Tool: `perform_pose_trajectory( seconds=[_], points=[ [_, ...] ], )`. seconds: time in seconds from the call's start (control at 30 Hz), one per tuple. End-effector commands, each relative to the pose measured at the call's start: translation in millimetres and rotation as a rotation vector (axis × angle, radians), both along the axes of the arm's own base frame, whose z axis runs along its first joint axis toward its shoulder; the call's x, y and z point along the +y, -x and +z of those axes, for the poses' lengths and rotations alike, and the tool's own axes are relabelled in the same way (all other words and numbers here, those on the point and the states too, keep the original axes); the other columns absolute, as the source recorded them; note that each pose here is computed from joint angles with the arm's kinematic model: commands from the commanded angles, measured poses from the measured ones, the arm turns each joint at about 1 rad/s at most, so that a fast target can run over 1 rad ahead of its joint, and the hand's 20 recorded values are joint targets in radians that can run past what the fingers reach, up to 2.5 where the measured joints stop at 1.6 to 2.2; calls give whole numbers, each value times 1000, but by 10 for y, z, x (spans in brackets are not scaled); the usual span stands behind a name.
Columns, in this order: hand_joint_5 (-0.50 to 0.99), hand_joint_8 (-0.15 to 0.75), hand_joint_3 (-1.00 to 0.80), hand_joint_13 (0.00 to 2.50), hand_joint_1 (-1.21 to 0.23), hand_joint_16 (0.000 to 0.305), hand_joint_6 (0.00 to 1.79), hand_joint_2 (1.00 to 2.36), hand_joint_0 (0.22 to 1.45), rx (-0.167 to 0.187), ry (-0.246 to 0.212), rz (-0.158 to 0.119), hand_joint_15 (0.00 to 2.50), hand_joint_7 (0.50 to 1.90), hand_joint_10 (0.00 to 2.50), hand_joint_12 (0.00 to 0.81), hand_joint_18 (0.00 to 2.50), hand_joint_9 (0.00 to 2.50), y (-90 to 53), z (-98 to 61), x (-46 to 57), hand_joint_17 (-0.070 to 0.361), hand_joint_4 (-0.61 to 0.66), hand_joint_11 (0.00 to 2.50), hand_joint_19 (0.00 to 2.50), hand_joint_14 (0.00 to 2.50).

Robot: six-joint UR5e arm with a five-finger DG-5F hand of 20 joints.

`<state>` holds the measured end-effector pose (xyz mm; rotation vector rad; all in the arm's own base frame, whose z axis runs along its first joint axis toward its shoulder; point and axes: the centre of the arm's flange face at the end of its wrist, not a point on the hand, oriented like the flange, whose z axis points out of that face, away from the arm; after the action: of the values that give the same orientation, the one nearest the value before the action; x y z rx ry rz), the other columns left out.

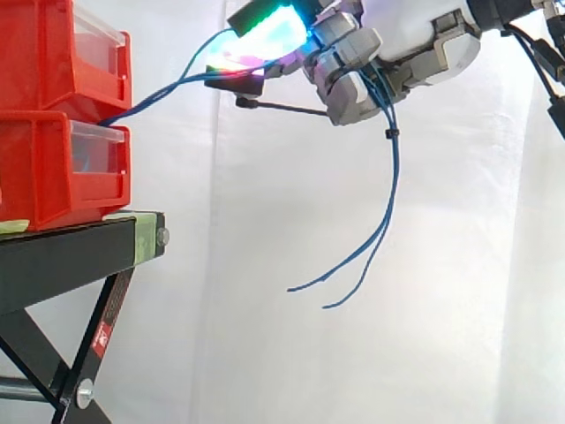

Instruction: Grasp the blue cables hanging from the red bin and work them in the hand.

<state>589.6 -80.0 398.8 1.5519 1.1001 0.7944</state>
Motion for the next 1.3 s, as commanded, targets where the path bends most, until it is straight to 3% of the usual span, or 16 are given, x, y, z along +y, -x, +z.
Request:
perform_pose_trajectory(
  seconds=[0.0,0.13,0.17,0.23,0.43,0.53,0.83,1.27],
  points=[
    [301,245,326,443,-801,18,612,1014,1386,-1,-16,-1,1305,1212,2500,280,833,255,2,7,10,39,77,2005,1635,2500],
    [234,254,10,382,-852,18,602,1017,1314,-11,-37,-9,1353,1199,2500,286,938,180,0,14,17,41,80,2010,1930,2500],
    [229,255,-44,378,-856,18,588,1018,1308,-16,-41,-10,1361,1198,2500,282,946,175,-5,27,18,41,81,2020,1945,2500],
    [209,261,-330,396,-890,20,528,1021,1225,-24,-49,-15,1418,1212,2500,290,1002,166,-12,48,16,44,99,2059,1867,2500],
    [256,292,-724,475,-894,26,385,1010,1051,-29,-49,-18,1460,1258,2500,323,1166,241,-19,63,30,58,179,2061,1857,2500],
    [296,309,-807,521,-855,29,327,1008,965,-29,-49,-16,1460,1291,2500,340,1226,310,-21,69,39,65,207,2116,1904,2500],
    [392,335,-998,671,-765,34,269,1000,858,-27,-47,-16,1468,1339,2500,372,1413,497,-18,63,39,77,243,2182,1991,2500],
    [632,321,-1000,920,-733,39,69,1000,793,-19,-26,-11,1522,1442,2500,377,1579,813,-18,63,37,88,198,2309,1820,2500]
  ],
)
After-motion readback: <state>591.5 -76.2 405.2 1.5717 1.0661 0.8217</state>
